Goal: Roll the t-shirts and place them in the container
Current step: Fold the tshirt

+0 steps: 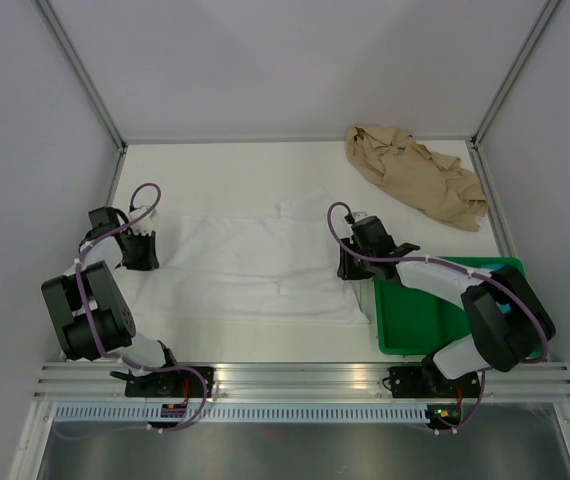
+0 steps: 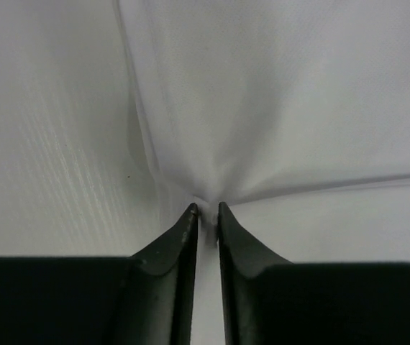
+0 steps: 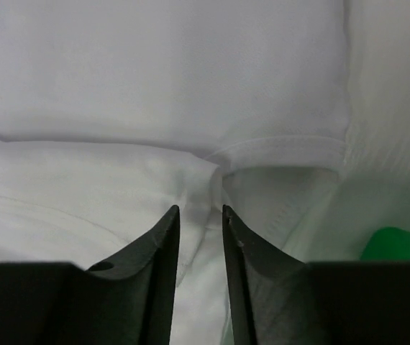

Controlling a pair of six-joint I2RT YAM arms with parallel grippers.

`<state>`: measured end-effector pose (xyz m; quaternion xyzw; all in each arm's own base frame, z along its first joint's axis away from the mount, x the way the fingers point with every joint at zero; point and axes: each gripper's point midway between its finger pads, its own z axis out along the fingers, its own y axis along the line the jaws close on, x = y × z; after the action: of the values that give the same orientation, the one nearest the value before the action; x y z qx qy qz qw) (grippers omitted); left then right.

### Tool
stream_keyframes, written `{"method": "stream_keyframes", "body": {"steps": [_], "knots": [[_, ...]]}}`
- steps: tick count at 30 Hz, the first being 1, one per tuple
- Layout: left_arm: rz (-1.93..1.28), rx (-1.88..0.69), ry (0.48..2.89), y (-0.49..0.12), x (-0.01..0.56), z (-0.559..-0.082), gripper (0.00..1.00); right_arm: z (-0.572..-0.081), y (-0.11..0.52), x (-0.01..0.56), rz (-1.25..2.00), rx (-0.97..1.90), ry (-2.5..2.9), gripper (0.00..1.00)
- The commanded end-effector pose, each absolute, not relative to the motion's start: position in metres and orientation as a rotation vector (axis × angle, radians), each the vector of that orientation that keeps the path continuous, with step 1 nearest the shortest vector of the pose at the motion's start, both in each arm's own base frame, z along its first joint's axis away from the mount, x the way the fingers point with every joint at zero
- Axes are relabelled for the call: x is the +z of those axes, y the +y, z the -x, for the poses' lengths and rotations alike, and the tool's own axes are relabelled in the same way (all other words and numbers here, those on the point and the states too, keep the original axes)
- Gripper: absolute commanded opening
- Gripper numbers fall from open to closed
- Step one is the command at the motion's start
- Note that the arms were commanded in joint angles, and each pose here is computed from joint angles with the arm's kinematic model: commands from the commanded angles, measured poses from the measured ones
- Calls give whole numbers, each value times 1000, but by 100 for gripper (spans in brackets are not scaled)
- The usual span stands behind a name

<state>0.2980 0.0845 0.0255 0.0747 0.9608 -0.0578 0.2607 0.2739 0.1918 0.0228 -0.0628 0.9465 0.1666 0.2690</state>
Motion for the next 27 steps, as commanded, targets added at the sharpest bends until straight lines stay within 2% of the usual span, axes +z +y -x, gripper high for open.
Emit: {"method": "stream_keyframes", "body": {"steps": [1,3,6,8,13,14,16,17,21,27], "knots": [[-184,-134,2527,85,58,-311,27,-291,195,68,207,447,2459,39],[-173,-114,2501,87,71,-313,42,-303,200,97,220,460,2398,46],[-154,-80,2458,90,89,-317,54,-325,203,133,216,445,2332,49],[-156,-70,2435,89,98,-320,59,-338,205,134,219,433,2339,52],[-103,24,2441,93,104,-349,61,-400,211,152,193,409,2303,58],[-74,73,2440,99,103,-357,61,-410,213,136,184,387,2338,64],[-45,100,2448,99,100,-376,63,-437,214,146,150,385,2305,68],[-41,141,2438,102,101,-385,64,-447,215,128,142,370,2340,70],[-4,130,2453,102,88,-424,70,-489,221,97,136,331,2409,72],[1,23,2472,97,76,-457,73,-519,230,52,137,324,2493,72]]}}
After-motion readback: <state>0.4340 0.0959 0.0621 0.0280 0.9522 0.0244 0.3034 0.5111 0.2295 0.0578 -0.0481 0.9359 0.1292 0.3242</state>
